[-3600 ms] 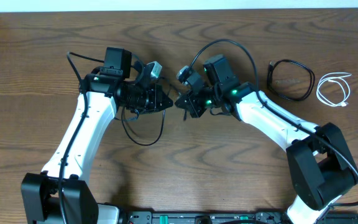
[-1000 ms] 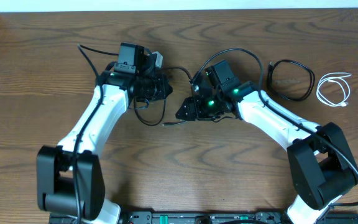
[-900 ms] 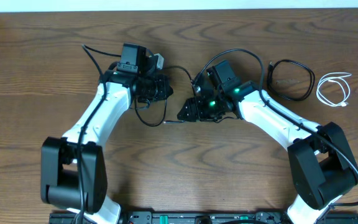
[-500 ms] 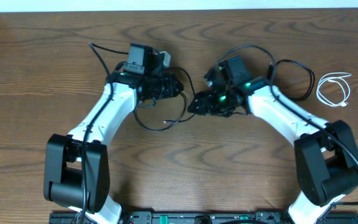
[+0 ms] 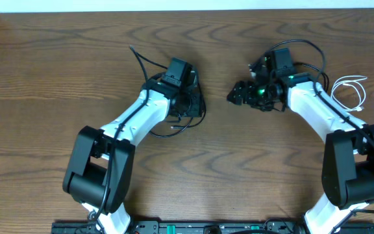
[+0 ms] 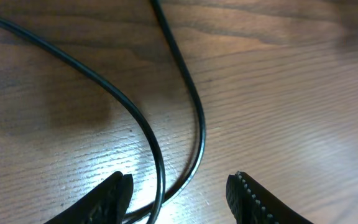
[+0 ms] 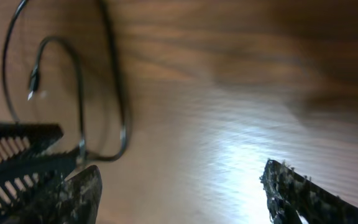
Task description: Untangle cables
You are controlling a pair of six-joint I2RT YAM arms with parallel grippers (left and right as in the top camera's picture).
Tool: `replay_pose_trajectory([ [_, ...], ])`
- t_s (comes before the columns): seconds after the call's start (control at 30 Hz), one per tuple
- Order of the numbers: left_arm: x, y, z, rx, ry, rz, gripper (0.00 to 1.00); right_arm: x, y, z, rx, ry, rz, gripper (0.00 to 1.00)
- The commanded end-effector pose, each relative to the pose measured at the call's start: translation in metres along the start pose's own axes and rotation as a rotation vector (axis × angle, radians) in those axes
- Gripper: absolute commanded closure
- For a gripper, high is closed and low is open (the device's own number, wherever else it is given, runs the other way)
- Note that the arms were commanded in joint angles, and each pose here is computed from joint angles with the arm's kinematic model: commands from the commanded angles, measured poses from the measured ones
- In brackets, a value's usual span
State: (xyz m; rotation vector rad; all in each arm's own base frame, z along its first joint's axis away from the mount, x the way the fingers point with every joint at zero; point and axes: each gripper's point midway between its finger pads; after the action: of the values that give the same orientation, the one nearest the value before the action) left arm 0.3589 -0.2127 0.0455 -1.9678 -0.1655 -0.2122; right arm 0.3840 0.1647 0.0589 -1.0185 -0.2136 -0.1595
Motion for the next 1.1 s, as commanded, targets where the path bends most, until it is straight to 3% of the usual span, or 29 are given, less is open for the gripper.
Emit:
replay_pose_trajectory([
  [0.0, -0.011, 0.018, 0.012, 0.088, 0.028, 0.022, 0.46, 0.008, -0.006, -0.026, -0.077, 0.017, -0.03, 0.18],
  [0.4, -0.038, 0.07, -0.007, 0.084, 0.111, 0.089, 0.47, 0.009, -0.009, -0.035, -0.102, 0.031, -0.035, 0.14],
  [0.43, -0.039, 0.071, -0.009, 0.081, 0.119, 0.088, 0.51, 0.009, -0.008, -0.034, -0.102, 0.03, -0.034, 0.14],
  [0.57, -0.039, 0.072, -0.01, 0.11, 0.14, 0.073, 0.87, 0.008, -0.008, -0.034, -0.103, 0.032, -0.031, 0.14],
  [0.6, -0.039, 0.072, -0.008, 0.125, 0.141, 0.067, 0.9, 0.008, -0.008, -0.034, -0.103, 0.031, -0.031, 0.14],
  [0.93, -0.035, 0.069, -0.001, 0.176, 0.146, 0.048, 0.93, 0.006, -0.008, -0.031, -0.078, 0.023, -0.023, 0.12],
  [1.07, -0.026, 0.037, -0.013, 0.109, 0.202, 0.058, 0.93, 0.007, -0.011, -0.019, 0.019, 0.025, -0.014, 0.1],
])
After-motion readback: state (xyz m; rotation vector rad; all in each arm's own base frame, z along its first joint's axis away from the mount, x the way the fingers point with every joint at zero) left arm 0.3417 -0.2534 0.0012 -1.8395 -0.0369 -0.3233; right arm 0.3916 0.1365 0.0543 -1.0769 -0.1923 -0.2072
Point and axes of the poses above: each gripper's point midway between its finger pads, its own y axis out along the fingers, its own z axis along the line the jaws close on, x = y × z, and after that the axes turned 6 degrees about -y, right-handed
